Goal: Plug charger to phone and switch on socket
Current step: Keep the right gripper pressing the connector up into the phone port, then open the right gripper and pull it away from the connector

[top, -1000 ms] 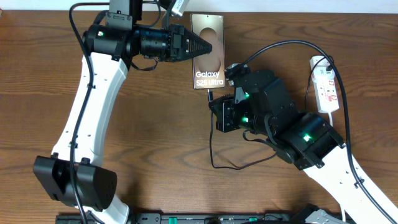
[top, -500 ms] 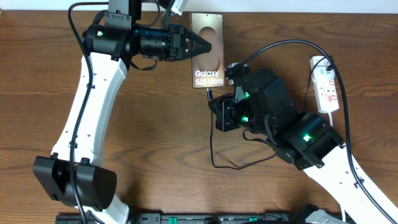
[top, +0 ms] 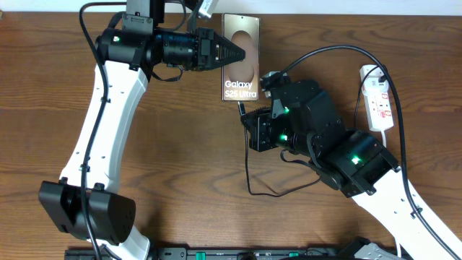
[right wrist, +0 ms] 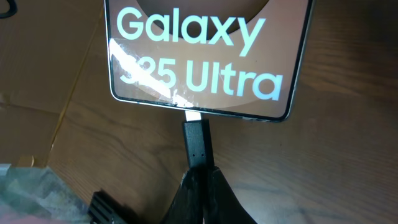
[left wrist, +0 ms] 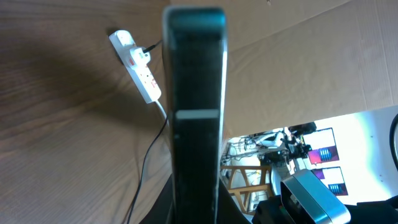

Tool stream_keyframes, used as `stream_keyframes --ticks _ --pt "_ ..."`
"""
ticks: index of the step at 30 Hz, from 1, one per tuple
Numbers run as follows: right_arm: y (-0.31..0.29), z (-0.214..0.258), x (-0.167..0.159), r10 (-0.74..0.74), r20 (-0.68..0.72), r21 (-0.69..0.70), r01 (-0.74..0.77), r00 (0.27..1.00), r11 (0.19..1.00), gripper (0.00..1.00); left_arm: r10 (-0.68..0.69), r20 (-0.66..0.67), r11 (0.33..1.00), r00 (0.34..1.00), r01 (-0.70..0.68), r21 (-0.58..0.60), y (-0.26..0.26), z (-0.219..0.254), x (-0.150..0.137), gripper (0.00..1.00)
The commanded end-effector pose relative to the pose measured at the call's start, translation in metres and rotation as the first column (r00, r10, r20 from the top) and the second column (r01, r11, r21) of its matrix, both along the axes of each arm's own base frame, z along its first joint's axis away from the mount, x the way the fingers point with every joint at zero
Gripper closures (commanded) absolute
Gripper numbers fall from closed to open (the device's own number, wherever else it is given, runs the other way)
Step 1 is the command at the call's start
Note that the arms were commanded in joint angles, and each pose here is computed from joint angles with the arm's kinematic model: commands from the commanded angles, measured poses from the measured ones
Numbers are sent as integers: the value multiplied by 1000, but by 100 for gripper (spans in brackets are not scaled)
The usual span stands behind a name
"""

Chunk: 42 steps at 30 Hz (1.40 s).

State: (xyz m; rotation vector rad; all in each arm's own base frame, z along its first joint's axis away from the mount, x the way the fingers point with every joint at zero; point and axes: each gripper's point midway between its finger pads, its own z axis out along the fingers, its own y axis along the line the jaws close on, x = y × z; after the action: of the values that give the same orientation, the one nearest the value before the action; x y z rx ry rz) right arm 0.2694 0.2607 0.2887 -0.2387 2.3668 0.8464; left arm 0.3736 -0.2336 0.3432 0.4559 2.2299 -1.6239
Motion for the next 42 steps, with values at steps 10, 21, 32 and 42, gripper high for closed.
stream_keyframes --ticks 10,21,32,42 --pt "-5 19 17 -88 53 34 86 995 996 99 -52 9 998 999 53 -33 -8 9 -10 93" --pt "-7 22 22 -132 51 54 130 990 990 99 -46 -13 998 999 46 -35 -8 9 -10 93" --pt "-8 26 27 -145 80 50 141 986 989 99 -41 -36 999 999 39 -37 -8 9 -10 93" --pt "-6 31 30 -133 117 56 127 984 990 99 -41 -55 999 998 39 -34 -7 7 -12 93"
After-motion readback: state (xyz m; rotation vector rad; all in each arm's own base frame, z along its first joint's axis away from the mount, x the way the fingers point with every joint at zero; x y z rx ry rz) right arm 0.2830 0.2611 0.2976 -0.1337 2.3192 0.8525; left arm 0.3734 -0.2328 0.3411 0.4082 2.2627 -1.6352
